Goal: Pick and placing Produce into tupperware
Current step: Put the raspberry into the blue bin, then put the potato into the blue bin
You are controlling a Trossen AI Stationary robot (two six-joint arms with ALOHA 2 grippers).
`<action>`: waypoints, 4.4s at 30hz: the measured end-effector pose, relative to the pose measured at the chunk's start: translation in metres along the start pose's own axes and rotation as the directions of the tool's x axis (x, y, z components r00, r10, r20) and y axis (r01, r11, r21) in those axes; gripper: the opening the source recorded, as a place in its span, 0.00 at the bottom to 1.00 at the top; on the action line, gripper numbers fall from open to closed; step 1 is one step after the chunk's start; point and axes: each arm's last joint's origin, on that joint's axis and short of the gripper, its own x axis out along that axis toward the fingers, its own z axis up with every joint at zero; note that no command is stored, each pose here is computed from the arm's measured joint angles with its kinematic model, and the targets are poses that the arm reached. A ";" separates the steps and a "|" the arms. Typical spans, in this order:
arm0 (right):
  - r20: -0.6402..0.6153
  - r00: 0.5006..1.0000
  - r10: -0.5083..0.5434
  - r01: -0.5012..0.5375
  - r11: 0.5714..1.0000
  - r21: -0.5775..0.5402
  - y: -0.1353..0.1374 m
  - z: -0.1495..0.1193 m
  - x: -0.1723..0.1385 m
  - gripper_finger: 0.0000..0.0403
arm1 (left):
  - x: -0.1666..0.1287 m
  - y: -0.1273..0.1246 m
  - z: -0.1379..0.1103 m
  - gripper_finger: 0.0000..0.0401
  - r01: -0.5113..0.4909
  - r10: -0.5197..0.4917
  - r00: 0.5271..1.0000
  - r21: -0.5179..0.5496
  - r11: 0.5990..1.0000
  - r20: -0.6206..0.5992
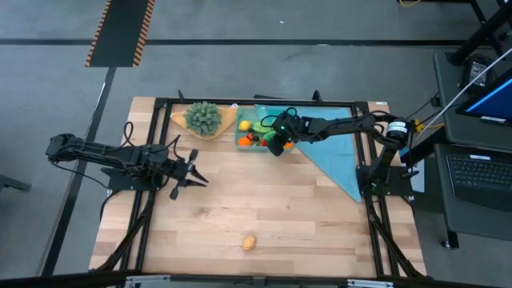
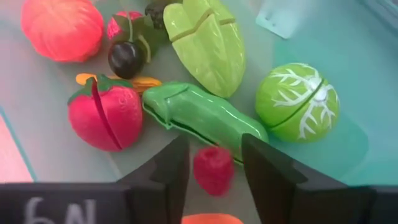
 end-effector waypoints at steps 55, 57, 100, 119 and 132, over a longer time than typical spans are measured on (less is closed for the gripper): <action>0.384 0.909 0.160 -0.063 0.966 -0.252 0.087 -0.080 -0.105 0.53 | 0.008 -0.064 0.022 0.18 0.026 -0.025 0.999 -0.036 0.999 0.021; 0.390 0.904 0.174 -0.074 0.963 -0.258 0.090 -0.081 -0.107 0.53 | 0.011 -0.070 0.024 0.19 0.015 -0.015 1.000 -0.055 0.998 -0.001; 0.461 0.857 0.230 -0.083 0.944 -0.318 0.140 -0.130 -0.148 0.54 | 0.170 -0.229 0.105 0.32 -0.491 0.319 0.837 -0.354 0.796 -0.444; 0.476 0.848 0.232 -0.096 0.951 -0.294 0.145 -0.137 -0.154 0.54 | 0.204 -0.197 0.087 0.24 -0.624 0.273 0.662 -0.311 0.717 -0.698; 0.477 0.848 0.233 -0.095 0.951 -0.295 0.145 -0.137 -0.154 0.54 | 0.214 -0.179 0.089 0.19 -0.629 0.292 0.658 -0.294 0.720 -0.694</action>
